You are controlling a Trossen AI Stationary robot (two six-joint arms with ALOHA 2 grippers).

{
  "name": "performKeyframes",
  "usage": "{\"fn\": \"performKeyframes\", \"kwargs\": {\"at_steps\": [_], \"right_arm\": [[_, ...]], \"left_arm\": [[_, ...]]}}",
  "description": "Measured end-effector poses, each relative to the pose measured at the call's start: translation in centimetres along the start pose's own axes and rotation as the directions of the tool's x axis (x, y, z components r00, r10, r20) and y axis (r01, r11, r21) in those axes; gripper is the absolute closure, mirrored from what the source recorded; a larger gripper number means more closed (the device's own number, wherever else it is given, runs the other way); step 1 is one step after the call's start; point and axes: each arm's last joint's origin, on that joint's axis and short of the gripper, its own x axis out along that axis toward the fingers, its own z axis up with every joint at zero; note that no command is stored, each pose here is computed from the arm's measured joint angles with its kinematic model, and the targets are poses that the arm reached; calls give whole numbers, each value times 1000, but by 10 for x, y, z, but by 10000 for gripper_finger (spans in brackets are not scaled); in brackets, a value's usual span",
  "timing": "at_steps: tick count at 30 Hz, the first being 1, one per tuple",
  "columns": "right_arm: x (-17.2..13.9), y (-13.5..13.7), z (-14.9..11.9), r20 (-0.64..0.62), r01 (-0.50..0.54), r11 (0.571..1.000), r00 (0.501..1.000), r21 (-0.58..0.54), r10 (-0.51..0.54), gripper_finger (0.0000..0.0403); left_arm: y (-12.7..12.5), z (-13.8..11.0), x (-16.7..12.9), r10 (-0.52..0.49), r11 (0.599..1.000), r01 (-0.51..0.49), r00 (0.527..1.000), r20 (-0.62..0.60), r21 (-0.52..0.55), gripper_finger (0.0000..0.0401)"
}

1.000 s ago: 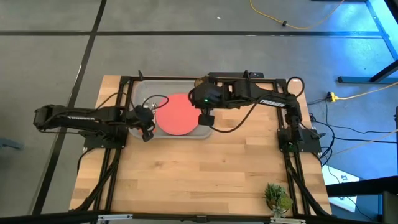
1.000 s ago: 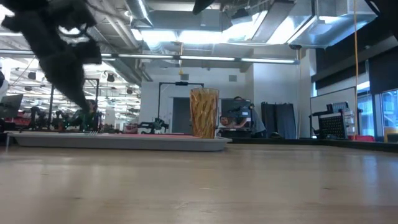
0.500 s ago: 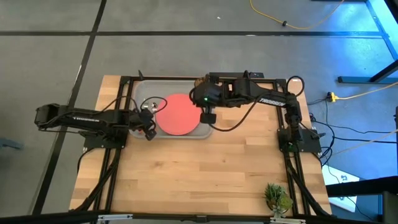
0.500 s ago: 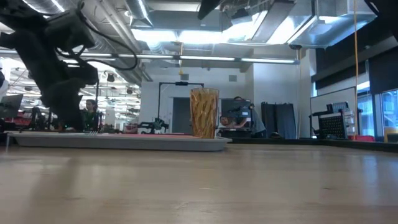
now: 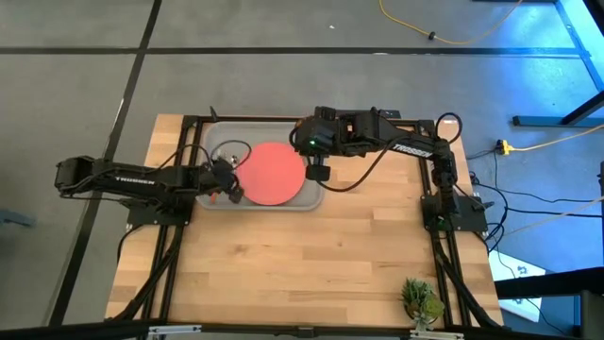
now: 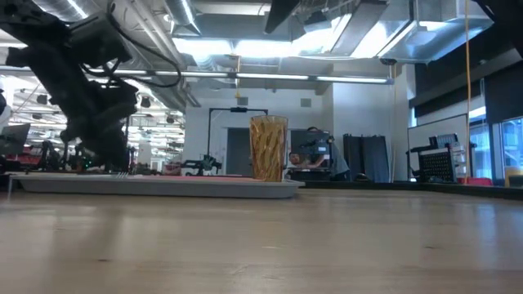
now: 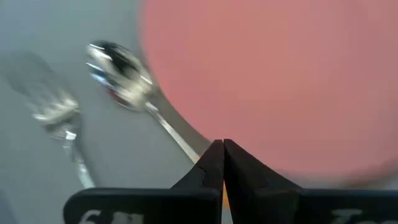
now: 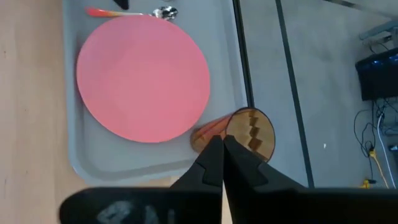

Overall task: Pick and place plate/cup/fork/spoon on tray
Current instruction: Adjust the orange fork

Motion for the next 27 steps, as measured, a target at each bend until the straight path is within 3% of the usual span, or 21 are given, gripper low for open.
{"fn": "performKeyframes", "kwargs": {"at_steps": [5, 11, 15, 22, 27], "right_arm": [[1, -3, -1, -9, 3, 1000, 1000, 14, -3, 398], [2, -4, -1, -11, 4, 1000, 1000, 16, -4, 398], [2, -4, -2, -14, -16, 1000, 1000, 13, 16, 398], [2, -3, -5, -40, -21, 1000, 999, -4, 21, 398], [2, -3, -6, -52, -24, 1000, 998, -10, 23, 398]], "left_arm": [[4, 26, -7, 81, 981, -59, 990, 114, -182, 401], [15, 63, -14, 128, 955, -77, 978, 162, -286, 401], [31, 69, -8, 152, 938, -121, 986, 71, -326, 401], [48, 72, 6, 36, 923, -62, 997, -76, -381, 401], [47, 62, 16, -85, 917, -16, 968, -234, -400, 401]]}}
